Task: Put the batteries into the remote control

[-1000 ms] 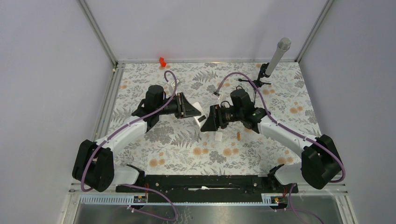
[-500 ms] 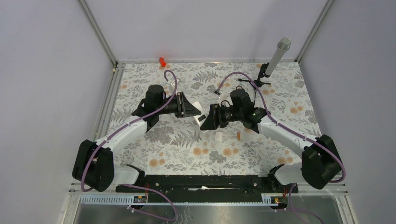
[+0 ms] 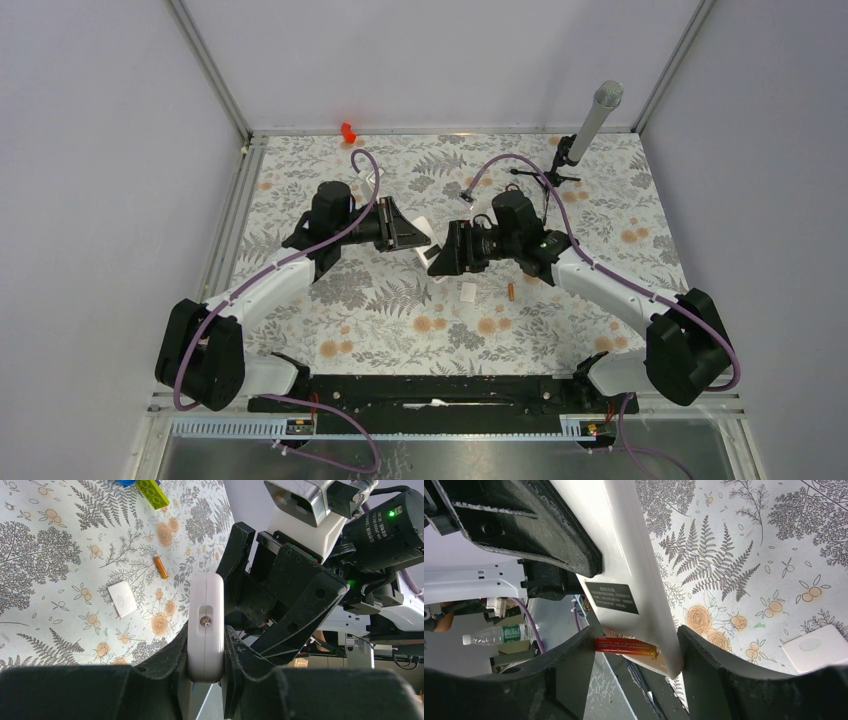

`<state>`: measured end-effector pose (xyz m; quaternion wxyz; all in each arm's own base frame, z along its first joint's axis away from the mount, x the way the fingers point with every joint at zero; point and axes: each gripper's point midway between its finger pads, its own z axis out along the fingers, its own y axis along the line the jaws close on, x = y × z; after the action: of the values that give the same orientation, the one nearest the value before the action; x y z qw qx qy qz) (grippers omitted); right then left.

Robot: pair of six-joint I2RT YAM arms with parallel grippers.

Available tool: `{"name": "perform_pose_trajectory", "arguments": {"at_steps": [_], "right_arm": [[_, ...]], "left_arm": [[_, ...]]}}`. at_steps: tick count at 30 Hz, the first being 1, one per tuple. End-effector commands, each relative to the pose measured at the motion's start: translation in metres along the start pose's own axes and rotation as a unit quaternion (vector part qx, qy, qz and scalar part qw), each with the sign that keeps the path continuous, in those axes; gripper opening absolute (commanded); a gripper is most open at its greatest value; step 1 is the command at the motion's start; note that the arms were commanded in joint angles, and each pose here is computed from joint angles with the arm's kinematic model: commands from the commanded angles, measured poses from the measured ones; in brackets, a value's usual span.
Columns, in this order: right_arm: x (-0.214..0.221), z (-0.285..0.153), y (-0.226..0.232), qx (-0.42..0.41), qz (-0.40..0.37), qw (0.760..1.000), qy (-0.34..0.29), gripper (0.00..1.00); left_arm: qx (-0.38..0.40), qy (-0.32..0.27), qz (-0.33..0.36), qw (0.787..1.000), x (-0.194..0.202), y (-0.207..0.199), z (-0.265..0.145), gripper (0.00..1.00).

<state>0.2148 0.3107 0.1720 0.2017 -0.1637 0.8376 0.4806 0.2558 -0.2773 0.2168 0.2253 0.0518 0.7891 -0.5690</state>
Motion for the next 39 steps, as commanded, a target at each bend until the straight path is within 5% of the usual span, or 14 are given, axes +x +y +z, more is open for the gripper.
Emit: {"name": "perform_pose_trajectory", "arguments": {"at_steps": [1, 12, 25, 34, 39], "right_arm": [[-0.029, -0.003, 0.006, 0.014, -0.015, 0.998, -0.063, 0.66], [-0.026, -0.009, 0.005, 0.014, -0.014, 0.997, -0.075, 0.73], [-0.028, -0.013, -0.004, 0.041, 0.001, 0.995, -0.096, 0.66], [-0.023, -0.037, -0.054, 0.178, 0.075, 0.973, -0.124, 0.65], [0.029, -0.049, -0.094, 0.276, 0.071, 0.958, -0.018, 0.58]], "left_arm": [[0.030, -0.009, 0.028, 0.999, -0.013, -0.025, 0.000, 0.00], [0.024, -0.014, 0.025, 0.999, -0.018, -0.021, -0.001, 0.00], [0.015, -0.021, 0.022, 0.999, -0.021, -0.015, -0.002, 0.00], [-0.132, -0.103, 0.036, 0.985, -0.038, 0.043, -0.013, 0.00], [-0.156, -0.153, 0.044, 0.975, -0.044, 0.048, -0.027, 0.00]]}}
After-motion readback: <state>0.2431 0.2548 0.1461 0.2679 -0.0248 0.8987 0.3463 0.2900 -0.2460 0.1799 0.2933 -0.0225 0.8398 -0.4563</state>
